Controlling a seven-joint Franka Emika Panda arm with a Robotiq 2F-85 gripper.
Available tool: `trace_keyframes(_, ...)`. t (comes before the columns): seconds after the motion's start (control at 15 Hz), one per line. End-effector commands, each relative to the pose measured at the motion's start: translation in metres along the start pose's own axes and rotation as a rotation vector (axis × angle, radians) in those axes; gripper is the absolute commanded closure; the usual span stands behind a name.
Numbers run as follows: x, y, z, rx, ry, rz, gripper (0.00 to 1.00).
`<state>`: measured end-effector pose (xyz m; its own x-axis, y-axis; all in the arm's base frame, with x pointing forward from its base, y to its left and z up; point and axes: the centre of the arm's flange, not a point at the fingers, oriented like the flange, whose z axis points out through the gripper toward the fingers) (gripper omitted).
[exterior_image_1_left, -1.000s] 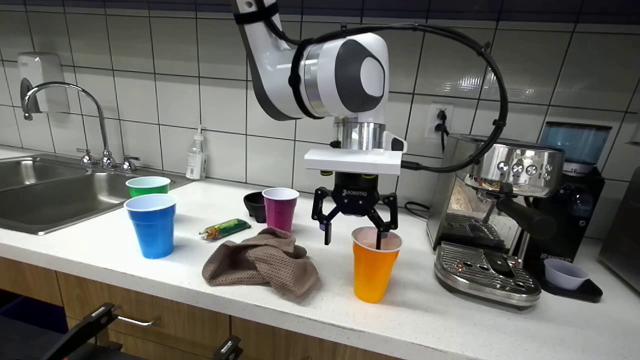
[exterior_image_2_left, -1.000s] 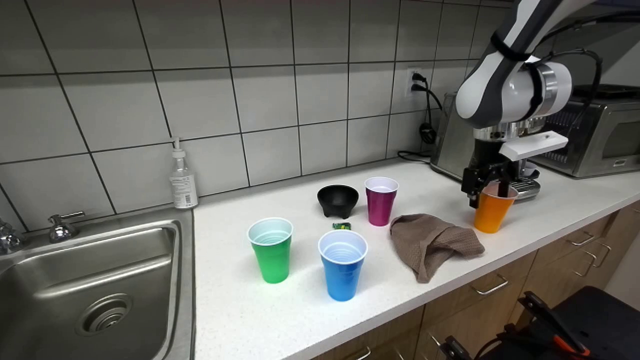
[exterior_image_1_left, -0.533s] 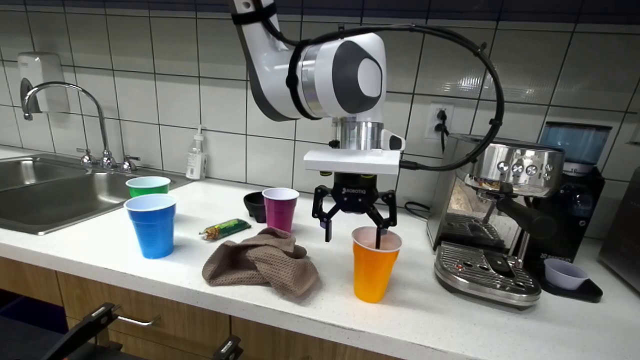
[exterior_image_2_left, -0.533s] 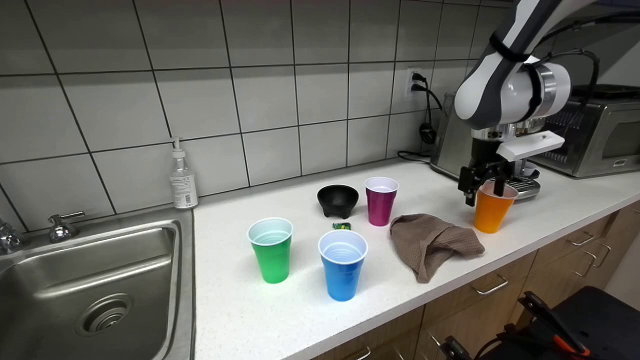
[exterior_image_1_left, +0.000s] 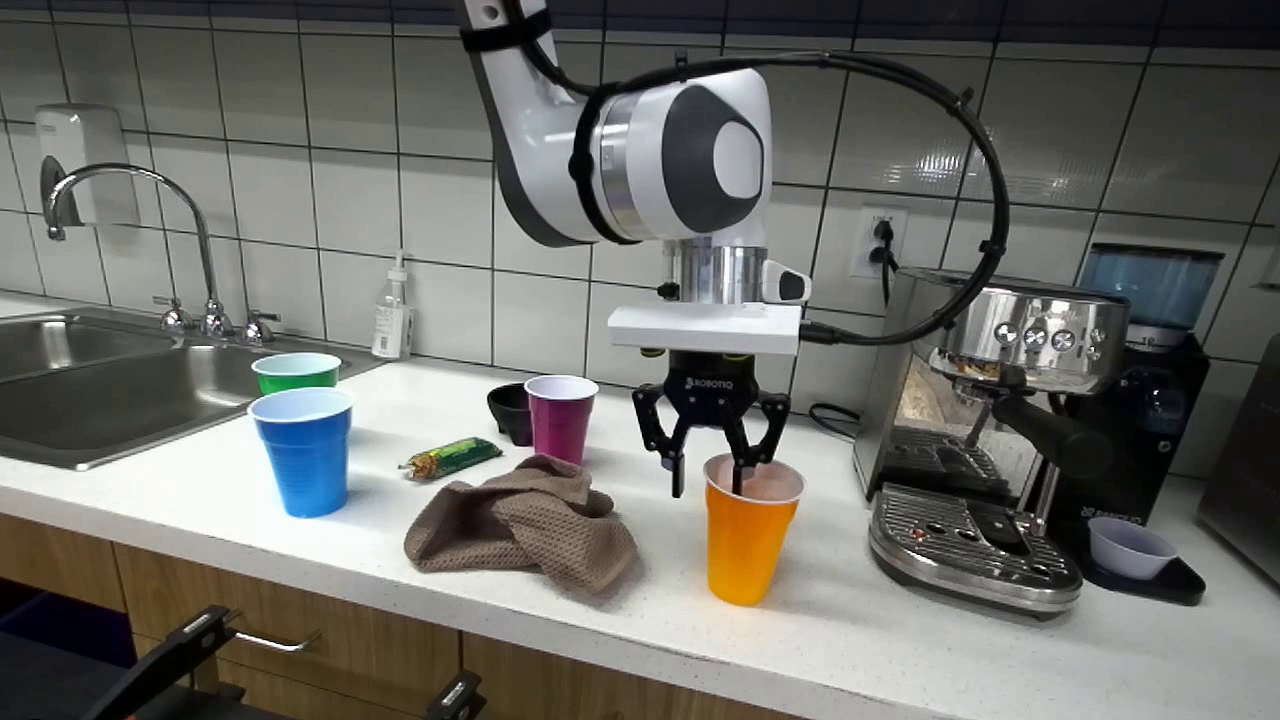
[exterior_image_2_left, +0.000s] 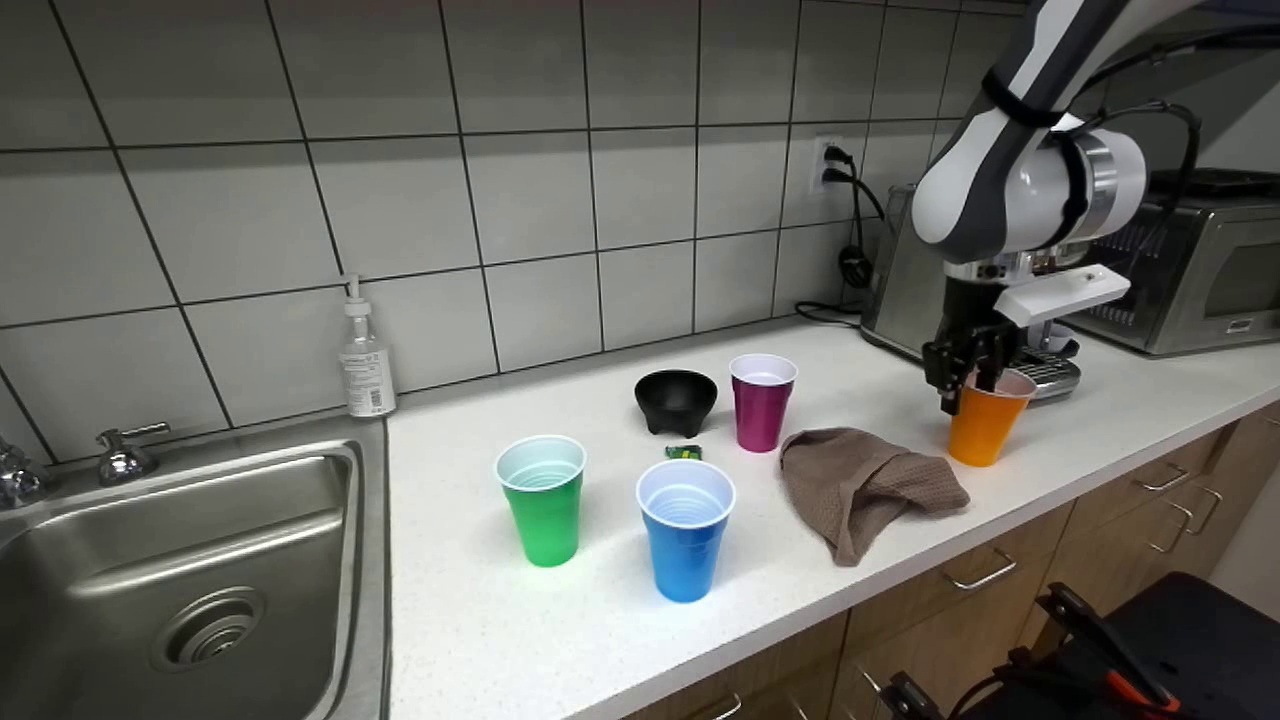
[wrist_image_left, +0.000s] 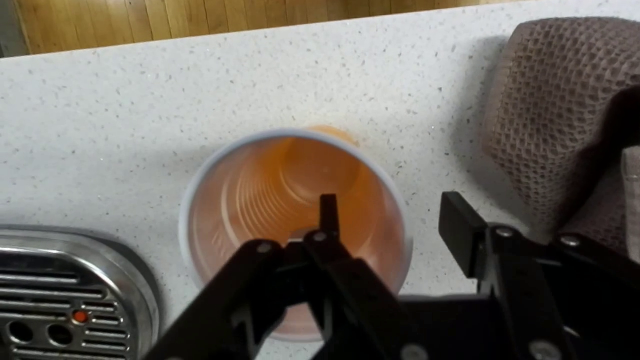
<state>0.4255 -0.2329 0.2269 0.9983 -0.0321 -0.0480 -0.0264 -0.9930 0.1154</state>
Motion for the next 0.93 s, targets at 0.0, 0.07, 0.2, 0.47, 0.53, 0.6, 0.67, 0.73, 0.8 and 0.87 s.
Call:
trace_keyframes(0.0,-0.006,0.002,-0.004,0.008,0.027,-0.019,0.73)
trace_keyframes(0.07,-0.006,0.002,-0.003,0.007,0.028,-0.020,0.82)
trace_keyframes(0.2,-0.006,0.003,-0.003,-0.001,0.031,-0.022,0.97)
trace_keyframes(0.47,-0.007,0.004,-0.009,-0.023,0.044,-0.037,0.99)
trace_keyframes(0.53,-0.009,0.003,-0.013,-0.034,0.055,-0.053,0.99)
trace_keyframes(0.6,-0.009,0.003,-0.017,-0.045,0.062,-0.068,0.99)
trace_keyframes(0.67,-0.010,0.003,-0.022,-0.062,0.076,-0.088,0.99)
trace_keyframes(0.73,-0.010,0.002,-0.027,-0.083,0.093,-0.110,0.99)
trace_keyframes(0.8,-0.012,0.001,-0.033,-0.097,0.114,-0.139,0.99)
trace_keyframes(0.87,-0.012,0.000,-0.037,-0.110,0.136,-0.160,0.99)
